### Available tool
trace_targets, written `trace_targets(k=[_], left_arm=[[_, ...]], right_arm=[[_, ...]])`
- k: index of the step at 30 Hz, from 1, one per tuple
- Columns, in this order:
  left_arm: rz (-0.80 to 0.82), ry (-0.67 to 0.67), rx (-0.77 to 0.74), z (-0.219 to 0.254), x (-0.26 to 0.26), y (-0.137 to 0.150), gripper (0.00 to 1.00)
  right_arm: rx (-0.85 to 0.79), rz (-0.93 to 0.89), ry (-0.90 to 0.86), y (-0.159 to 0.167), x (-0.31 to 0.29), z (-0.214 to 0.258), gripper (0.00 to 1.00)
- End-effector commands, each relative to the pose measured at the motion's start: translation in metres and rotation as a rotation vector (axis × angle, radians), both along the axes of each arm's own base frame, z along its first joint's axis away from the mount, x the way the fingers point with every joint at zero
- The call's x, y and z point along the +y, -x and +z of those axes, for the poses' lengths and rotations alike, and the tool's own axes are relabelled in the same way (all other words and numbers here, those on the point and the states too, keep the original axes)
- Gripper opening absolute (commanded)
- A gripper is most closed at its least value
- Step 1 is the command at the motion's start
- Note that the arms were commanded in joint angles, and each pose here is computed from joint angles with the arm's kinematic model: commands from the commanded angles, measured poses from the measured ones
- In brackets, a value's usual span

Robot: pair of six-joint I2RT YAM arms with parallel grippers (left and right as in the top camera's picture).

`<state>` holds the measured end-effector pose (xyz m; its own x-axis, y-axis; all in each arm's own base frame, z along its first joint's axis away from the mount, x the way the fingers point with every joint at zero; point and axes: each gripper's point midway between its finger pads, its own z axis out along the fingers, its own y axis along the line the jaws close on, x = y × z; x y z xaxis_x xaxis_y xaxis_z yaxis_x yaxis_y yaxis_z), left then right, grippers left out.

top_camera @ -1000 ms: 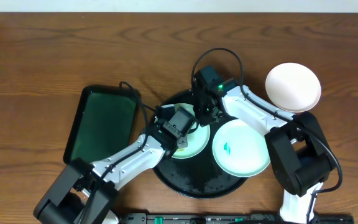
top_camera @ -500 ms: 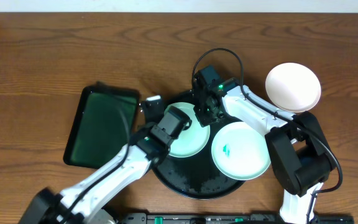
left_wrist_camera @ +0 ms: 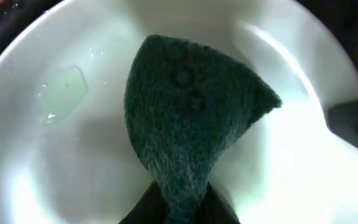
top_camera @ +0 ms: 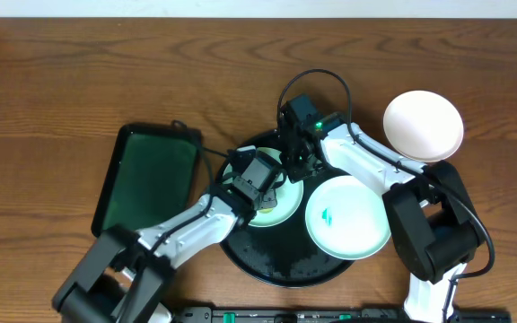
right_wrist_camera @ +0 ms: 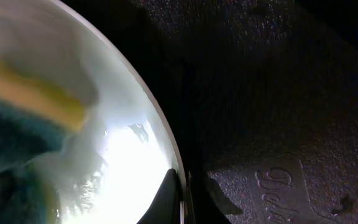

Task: Clean dirty plates on tray and stack at the side
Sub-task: 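Scrub light green plate with sponge while right gripper holds rim, then return sponge to water tray with left gripper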

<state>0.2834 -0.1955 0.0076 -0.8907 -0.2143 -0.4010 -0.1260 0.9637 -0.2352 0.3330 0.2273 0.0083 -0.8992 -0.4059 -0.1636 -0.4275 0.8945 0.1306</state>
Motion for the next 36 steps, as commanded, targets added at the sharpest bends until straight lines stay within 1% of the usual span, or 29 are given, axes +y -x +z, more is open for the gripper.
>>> trace_targets(k=[1,3,5,8,9,12,17,21,24,27,29,33,36], left_arm=[[0.024,-0.175,0.014,-0.020,0.033,0.000,0.07],[0.086,-0.316,-0.011,-0.017,0.066,-0.003,0.07],[0.146,-0.421,-0.036,-0.008,0.094,-0.006,0.07],[0.236,-0.527,-0.062,0.008,0.132,-0.009,0.08],[0.261,-0.540,-0.065,0.014,0.141,-0.009,0.07],[0.326,-0.500,-0.085,0.030,0.155,-0.014,0.07],[0.375,-0.325,-0.210,0.079,0.150,-0.023,0.07],[0.382,-0.187,-0.325,0.122,0.142,-0.024,0.07],[0.394,-0.133,-0.393,0.148,0.143,-0.020,0.07],[0.414,-0.110,-0.426,0.161,0.149,-0.015,0.07],[0.433,-0.127,-0.410,0.160,0.159,-0.010,0.07],[0.510,-0.207,-0.315,0.145,0.193,0.006,0.07],[0.567,-0.236,-0.278,0.140,0.212,0.012,0.08]], right_arm=[[-0.029,-0.026,0.039,-0.006,-0.010,0.001,0.01],[-0.035,-0.028,0.034,-0.008,-0.009,0.001,0.01],[-0.043,-0.031,0.029,-0.010,-0.007,0.002,0.01],[-0.051,-0.026,0.029,-0.010,-0.005,0.002,0.01],[-0.055,-0.026,0.033,-0.011,-0.006,0.002,0.01],[-0.064,-0.028,0.037,-0.012,-0.006,0.003,0.01],[-0.104,-0.026,0.044,-0.018,-0.008,0.013,0.01],[-0.168,0.003,0.036,-0.024,-0.008,0.034,0.01],[-0.230,0.020,0.032,-0.028,-0.010,0.057,0.01],[-0.357,0.040,0.092,-0.036,-0.018,0.090,0.01],[-0.454,0.076,0.155,-0.039,-0.023,0.115,0.01],[-0.699,0.121,0.377,-0.040,-0.040,0.178,0.01],[-0.834,0.166,0.519,-0.036,-0.042,0.215,0.01]])
